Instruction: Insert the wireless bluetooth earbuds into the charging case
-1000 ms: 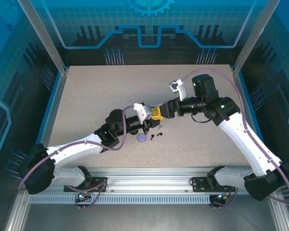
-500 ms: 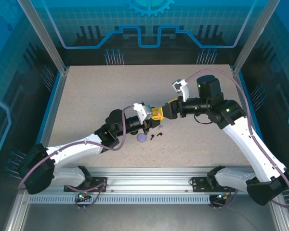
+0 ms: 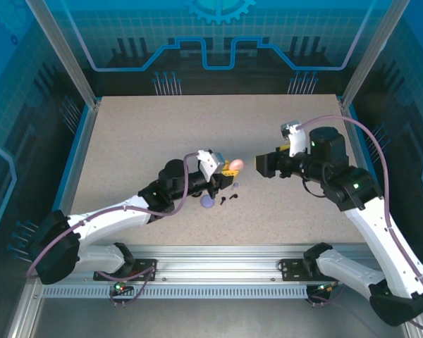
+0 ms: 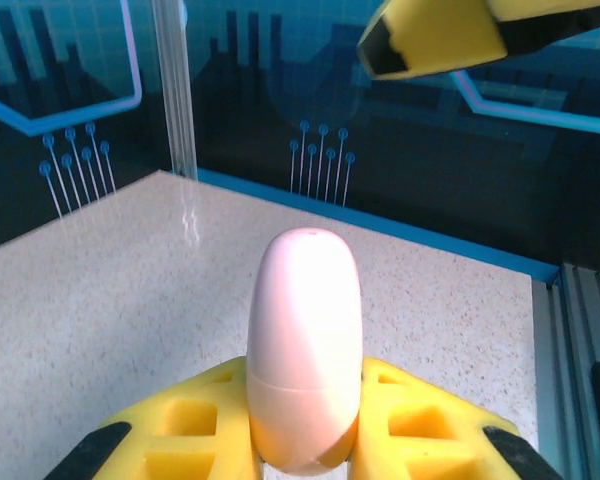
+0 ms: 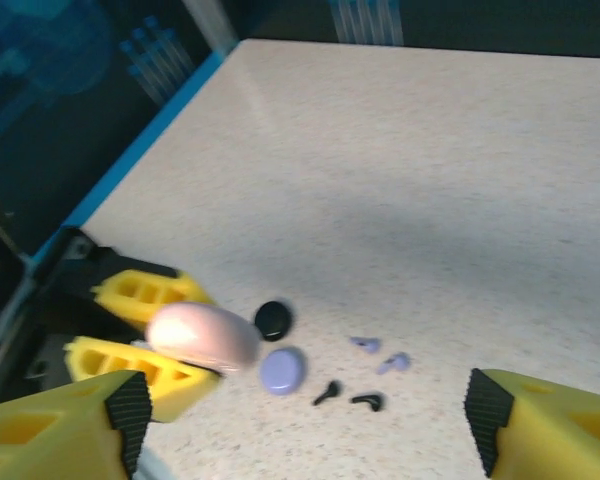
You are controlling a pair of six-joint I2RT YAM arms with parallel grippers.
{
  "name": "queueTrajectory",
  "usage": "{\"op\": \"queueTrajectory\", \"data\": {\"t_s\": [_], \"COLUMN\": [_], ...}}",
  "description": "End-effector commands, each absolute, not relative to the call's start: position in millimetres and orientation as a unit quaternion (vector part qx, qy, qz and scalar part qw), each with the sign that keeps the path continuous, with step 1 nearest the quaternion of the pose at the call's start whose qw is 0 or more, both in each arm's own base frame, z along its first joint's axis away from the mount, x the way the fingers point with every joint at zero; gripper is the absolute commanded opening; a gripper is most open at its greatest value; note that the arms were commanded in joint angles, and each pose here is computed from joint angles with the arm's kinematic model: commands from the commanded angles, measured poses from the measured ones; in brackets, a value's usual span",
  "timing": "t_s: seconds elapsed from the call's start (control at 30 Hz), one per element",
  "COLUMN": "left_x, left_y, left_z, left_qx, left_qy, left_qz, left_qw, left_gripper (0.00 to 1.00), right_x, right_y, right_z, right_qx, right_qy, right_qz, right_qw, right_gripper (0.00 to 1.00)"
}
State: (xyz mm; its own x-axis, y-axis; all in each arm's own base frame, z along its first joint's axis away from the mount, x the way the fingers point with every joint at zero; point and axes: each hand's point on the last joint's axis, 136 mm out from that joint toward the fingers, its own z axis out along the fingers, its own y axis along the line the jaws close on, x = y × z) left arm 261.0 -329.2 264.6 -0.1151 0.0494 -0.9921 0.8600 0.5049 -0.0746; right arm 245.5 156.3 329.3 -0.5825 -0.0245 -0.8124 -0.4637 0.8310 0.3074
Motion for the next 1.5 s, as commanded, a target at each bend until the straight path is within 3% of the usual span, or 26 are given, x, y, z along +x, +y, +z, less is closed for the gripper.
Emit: {"op": "queueTrajectory", "data": {"t_s": [0.0, 0.33, 0.7, 1.0, 1.23, 1.47], "left_x": [275, 325, 374, 390, 391, 389], "left_y": [-318, -288, -284, -294, -297, -293], "left_z": [274, 209, 113, 62, 35, 23], "left_qx": [0.297, 0.167, 0.077, 0.057, 0.048, 0.047], "left_qy": [0.684, 0.802, 0.914, 0.936, 0.944, 0.949], "left_qz": [-0.371, -0.388, -0.301, -0.281, -0.275, -0.262], "left_qw": [0.553, 0.423, 0.261, 0.206, 0.177, 0.17], "left_gripper": [0.17, 0.16, 0.15, 0.16, 0.27, 0.32], "right_x": [257, 261, 263, 255, 252, 248], "right_y": [122, 90, 88, 84, 81, 80], "right_z": [303, 250, 239, 237, 235, 232], "right_qx": [-0.082, -0.013, -0.007, -0.011, -0.011, -0.012], "right_qy": [0.881, 0.92, 0.925, 0.928, 0.93, 0.93], "right_qz": [0.179, 0.145, 0.15, 0.143, 0.14, 0.14], "right_qw": [0.43, 0.363, 0.348, 0.343, 0.34, 0.338], "right_gripper": [0.89, 1.0, 1.0, 1.0, 1.0, 1.0]}}
